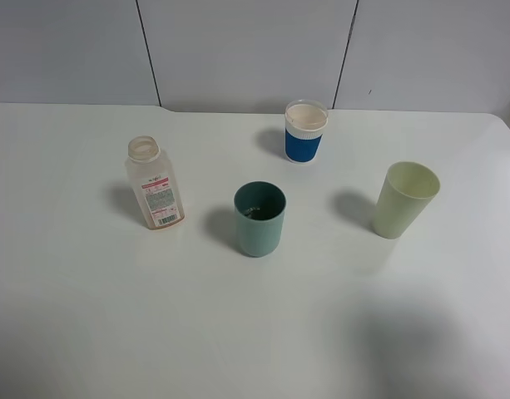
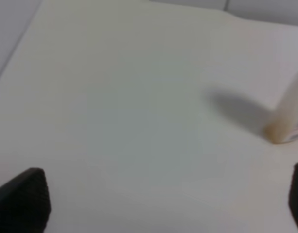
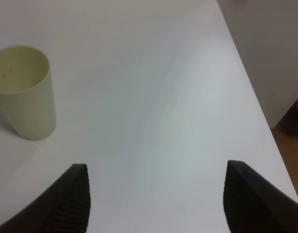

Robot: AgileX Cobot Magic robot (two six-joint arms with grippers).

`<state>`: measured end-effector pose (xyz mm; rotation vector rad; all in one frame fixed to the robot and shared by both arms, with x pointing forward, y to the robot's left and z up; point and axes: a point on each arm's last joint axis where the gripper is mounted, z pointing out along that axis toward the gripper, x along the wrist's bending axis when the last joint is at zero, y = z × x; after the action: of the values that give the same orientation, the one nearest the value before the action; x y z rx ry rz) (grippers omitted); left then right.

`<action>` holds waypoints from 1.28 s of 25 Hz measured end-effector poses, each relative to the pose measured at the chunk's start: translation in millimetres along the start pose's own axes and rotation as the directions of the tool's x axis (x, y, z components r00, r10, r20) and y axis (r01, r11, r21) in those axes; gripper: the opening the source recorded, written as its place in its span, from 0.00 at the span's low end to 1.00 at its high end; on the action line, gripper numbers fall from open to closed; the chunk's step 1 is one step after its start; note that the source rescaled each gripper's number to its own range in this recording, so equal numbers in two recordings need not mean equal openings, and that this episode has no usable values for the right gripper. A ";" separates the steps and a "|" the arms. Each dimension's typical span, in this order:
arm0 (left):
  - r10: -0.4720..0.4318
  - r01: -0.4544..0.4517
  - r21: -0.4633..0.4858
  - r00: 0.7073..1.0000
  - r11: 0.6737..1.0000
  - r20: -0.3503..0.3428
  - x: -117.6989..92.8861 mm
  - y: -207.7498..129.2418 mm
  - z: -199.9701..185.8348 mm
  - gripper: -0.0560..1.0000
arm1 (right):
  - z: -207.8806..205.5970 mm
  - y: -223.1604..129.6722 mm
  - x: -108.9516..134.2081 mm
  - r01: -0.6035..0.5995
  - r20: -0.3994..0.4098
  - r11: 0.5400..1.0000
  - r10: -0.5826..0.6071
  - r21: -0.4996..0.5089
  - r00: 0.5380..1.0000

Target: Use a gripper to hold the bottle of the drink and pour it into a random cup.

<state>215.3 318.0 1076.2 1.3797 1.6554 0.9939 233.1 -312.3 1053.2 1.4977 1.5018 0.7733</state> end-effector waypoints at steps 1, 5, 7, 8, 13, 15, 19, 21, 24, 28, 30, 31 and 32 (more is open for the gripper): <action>0.016 -0.016 0.004 0.999 1.000 -0.031 2.1 -2.2 4.5 1.00 | 0.0 0.0 0.0 0.000 0.000 1.000 0.000 0.000 1.000; 0.036 -0.035 0.028 0.999 0.999 -0.036 1.0 -11.7 21.2 1.00 | 0.0 0.0 0.0 0.000 0.000 1.000 0.000 0.000 1.000; 0.049 -0.048 0.024 0.999 0.999 -0.011 -1.4 -12.3 23.0 1.00 | 0.0 0.0 0.0 0.000 0.000 1.000 0.000 0.000 1.000; 0.054 -0.054 0.023 0.999 0.998 -0.002 -2.3 -12.4 23.4 1.00 | 0.0 0.0 0.0 0.000 0.000 1.000 0.000 0.000 1.000; 0.074 -0.074 0.021 0.997 0.997 0.015 -5.5 -12.8 23.5 1.00 | 0.0 0.0 0.0 0.000 0.000 1.000 0.000 0.000 1.000; 0.090 -0.091 0.024 0.996 0.996 0.019 -8.8 -13.5 23.1 1.00 | 0.0 0.0 0.0 0.000 0.000 1.000 0.000 0.000 1.000; 0.154 -0.156 0.018 0.984 0.988 0.088 -17.3 -14.5 22.6 1.00 | 0.0 0.0 0.0 0.000 0.000 1.000 0.000 0.000 1.000; 0.164 -0.167 0.017 0.982 0.986 0.088 -17.3 -14.5 22.6 1.00 | 0.0 0.0 0.0 0.000 0.000 1.000 0.000 0.000 1.000; 0.130 -0.132 0.020 0.990 0.991 0.058 -14.6 -14.1 22.7 1.00 | 0.0 0.0 0.0 0.000 0.000 1.000 0.000 0.000 1.000; 0.105 -0.105 0.021 0.994 0.994 0.020 -11.4 -13.6 22.8 1.00 | 0.0 0.0 0.0 0.000 0.000 1.000 0.000 0.000 1.000; 0.100 -0.100 0.021 0.995 0.995 0.019 -11.3 -13.6 22.8 1.00 | 0.0 0.0 0.0 0.000 0.000 1.000 0.000 0.000 1.000; 0.100 -0.100 0.021 0.995 0.995 0.019 -11.3 -13.6 22.8 1.00 | 0.0 0.0 0.0 0.000 0.000 1.000 0.000 0.000 1.000; 0.100 -0.100 0.021 0.995 0.995 0.019 -11.3 -13.6 22.8 1.00 | 0.0 0.0 0.0 0.000 0.000 1.000 0.000 0.000 1.000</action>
<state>232.0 307.5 1055.1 1.4942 1.6014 1.0198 233.1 -312.3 1053.2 1.4977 1.5018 0.7733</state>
